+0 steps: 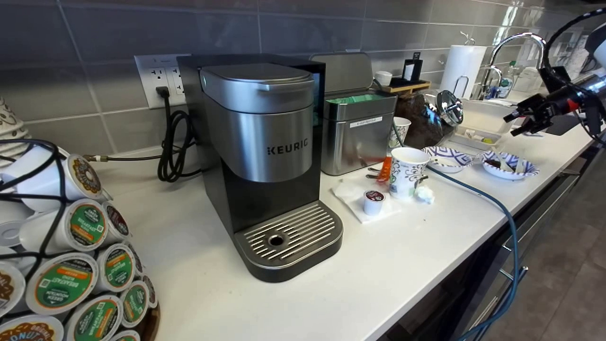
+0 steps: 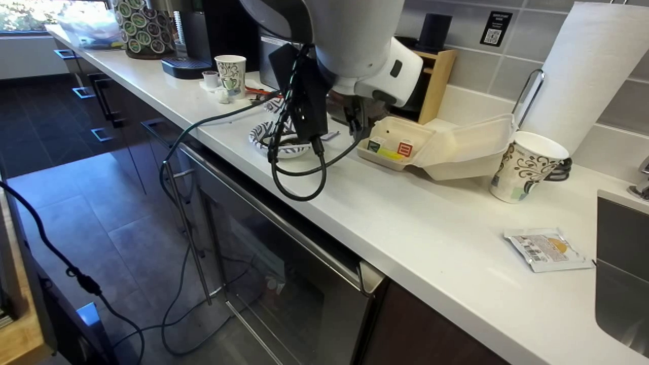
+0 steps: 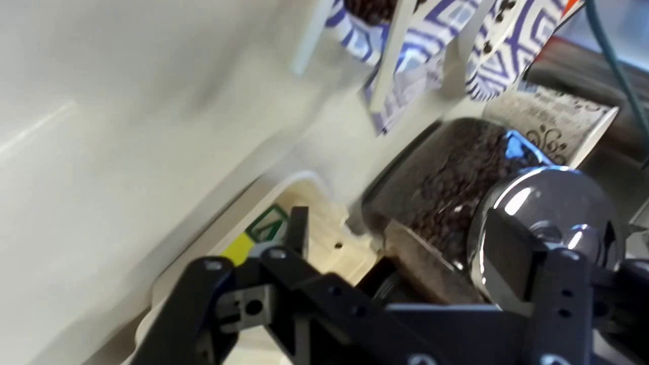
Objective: Put a half a spoon of the small brown objects into the empty paper plate
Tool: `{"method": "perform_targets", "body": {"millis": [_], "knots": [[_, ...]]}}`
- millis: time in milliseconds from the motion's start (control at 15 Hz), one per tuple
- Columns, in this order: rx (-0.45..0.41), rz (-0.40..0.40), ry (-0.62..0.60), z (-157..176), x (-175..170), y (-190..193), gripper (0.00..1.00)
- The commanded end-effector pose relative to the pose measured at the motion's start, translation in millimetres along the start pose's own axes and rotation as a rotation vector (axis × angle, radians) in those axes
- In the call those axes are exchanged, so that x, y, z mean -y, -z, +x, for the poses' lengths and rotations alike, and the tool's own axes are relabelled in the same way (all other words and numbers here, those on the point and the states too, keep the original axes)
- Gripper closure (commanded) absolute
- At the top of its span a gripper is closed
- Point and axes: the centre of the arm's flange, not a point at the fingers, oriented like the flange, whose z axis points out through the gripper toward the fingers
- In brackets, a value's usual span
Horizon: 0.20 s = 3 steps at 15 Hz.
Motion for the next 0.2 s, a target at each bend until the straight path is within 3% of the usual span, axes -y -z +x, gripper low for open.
{"method": "perform_targets", "body": {"millis": [0, 67, 133], "knots": [[-0.123, -0.109, -0.031, -5, 6, 13, 0.0], [-0.133, -0.149, -0.052, -5, 7, 14, 0.0], [-0.106, -0.1, -0.015, 8, -1, 17, 0.0]]}}
